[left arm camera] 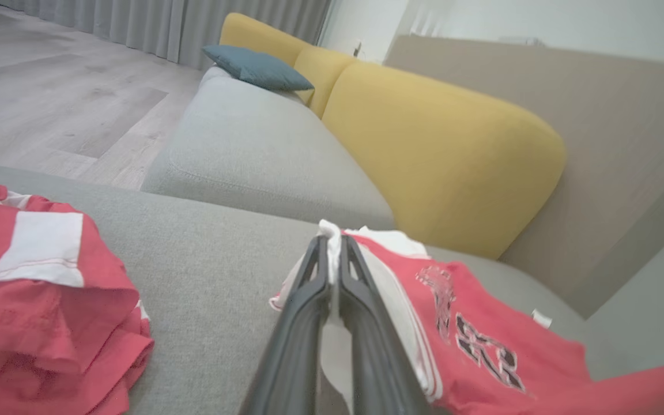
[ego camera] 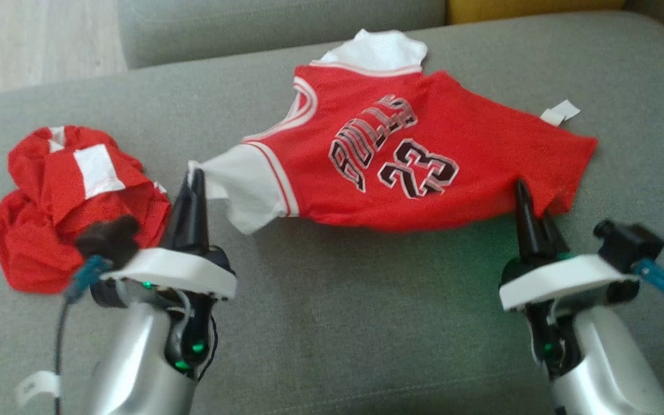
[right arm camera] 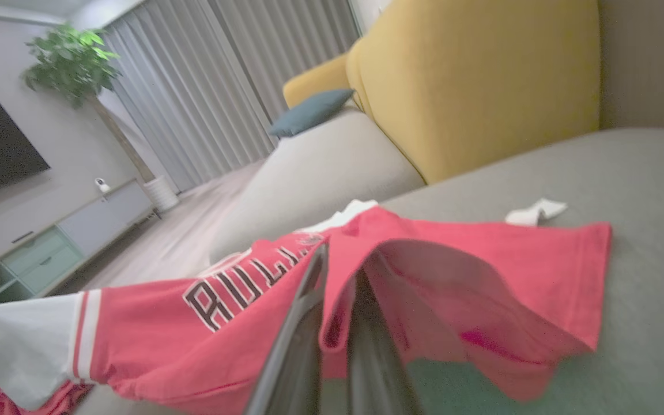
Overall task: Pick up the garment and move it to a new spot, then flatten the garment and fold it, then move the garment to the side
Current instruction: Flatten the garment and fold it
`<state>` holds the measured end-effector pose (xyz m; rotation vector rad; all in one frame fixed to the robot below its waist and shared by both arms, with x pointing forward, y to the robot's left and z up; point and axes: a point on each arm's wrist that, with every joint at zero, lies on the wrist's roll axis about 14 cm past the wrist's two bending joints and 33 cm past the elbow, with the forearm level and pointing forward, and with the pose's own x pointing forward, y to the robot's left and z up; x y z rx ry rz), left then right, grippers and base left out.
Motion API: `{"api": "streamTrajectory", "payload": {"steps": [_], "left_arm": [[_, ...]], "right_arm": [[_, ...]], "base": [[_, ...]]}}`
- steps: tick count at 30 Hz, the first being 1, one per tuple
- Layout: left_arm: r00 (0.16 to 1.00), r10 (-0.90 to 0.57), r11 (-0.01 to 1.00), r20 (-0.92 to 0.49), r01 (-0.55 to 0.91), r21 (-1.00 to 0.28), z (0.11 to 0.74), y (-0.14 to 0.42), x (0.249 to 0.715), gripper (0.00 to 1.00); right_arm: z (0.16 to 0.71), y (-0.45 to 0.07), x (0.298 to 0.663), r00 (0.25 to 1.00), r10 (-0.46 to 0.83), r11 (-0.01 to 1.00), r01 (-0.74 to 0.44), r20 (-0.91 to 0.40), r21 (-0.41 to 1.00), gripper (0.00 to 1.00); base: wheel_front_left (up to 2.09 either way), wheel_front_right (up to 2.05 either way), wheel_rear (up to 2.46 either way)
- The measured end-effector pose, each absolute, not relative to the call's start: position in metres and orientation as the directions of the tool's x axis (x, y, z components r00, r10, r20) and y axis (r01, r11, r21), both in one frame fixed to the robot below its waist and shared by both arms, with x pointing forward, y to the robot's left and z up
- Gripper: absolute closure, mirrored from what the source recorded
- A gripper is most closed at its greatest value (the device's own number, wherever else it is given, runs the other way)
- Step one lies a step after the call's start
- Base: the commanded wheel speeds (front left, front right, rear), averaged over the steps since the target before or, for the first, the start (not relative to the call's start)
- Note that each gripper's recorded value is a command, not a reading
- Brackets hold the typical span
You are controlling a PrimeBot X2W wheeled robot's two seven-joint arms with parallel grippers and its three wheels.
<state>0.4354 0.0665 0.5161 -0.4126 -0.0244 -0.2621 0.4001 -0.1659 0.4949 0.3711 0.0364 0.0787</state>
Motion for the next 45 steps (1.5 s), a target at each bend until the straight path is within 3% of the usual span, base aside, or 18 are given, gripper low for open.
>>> {"api": "streamTrajectory", "payload": {"steps": [6, 12, 16, 23, 28, 34, 37, 41, 45], "left_arm": [[0.952, -0.188, 0.754, 0.24, 0.297, -0.586, 0.583, 0.081, 0.436, 1.0], [0.848, -0.147, 0.582, 0.509, 0.49, -0.649, 0.703, 0.09, 0.417, 1.0], [0.78, -0.104, 0.482, 0.618, 0.583, -0.654, 0.758, 0.099, 0.385, 1.0], [0.714, -0.053, 0.449, 0.698, 0.641, -0.622, 0.807, 0.111, 0.344, 1.0], [0.722, -0.067, 0.457, 0.689, 0.636, -0.622, 0.821, 0.108, 0.347, 1.0], [0.829, -0.117, 0.537, 0.546, 0.516, -0.668, 0.796, 0.103, 0.419, 1.0], [0.864, -0.121, 0.635, 0.488, 0.446, -0.631, 0.787, 0.111, 0.465, 1.0], [0.852, -0.117, 0.696, 0.51, 0.436, -0.57, 0.808, 0.117, 0.522, 1.0], [0.83, -0.087, 0.728, 0.55, 0.43, -0.534, 0.826, 0.126, 0.57, 1.0]], "right_arm": [[0.592, -0.161, 0.407, 0.965, 0.142, 0.939, -0.202, 0.218, 0.28, 1.0], [0.692, -0.156, 0.4, 0.879, 0.202, 0.941, -0.297, 0.433, 0.163, 1.0], [0.724, -0.15, 0.384, 0.843, 0.233, 0.936, -0.33, 0.485, 0.124, 1.0], [0.76, -0.148, 0.36, 0.81, 0.236, 0.927, -0.353, 0.536, 0.126, 1.0], [0.758, -0.16, 0.364, 0.85, 0.209, 0.926, -0.331, 0.484, 0.181, 1.0], [0.73, -0.189, 0.414, 0.926, 0.118, 0.957, -0.203, 0.359, 0.208, 1.0], [0.728, -0.187, 0.455, 0.943, 0.11, 0.971, -0.169, 0.313, 0.168, 1.0], [0.742, -0.18, 0.522, 0.943, 0.114, 0.979, -0.16, 0.313, 0.126, 1.0], [0.766, -0.18, 0.581, 0.913, 0.108, 0.99, -0.137, 0.393, 0.047, 1.0]], "base": [[0.0, 0.0, 0.0], [0.0, 0.0, 0.0], [0.0, 0.0, 0.0], [0.0, 0.0, 0.0], [0.0, 0.0, 0.0], [0.0, 0.0, 0.0], [0.0, 0.0, 0.0], [0.0, 0.0, 0.0], [0.0, 0.0, 0.0]]}}
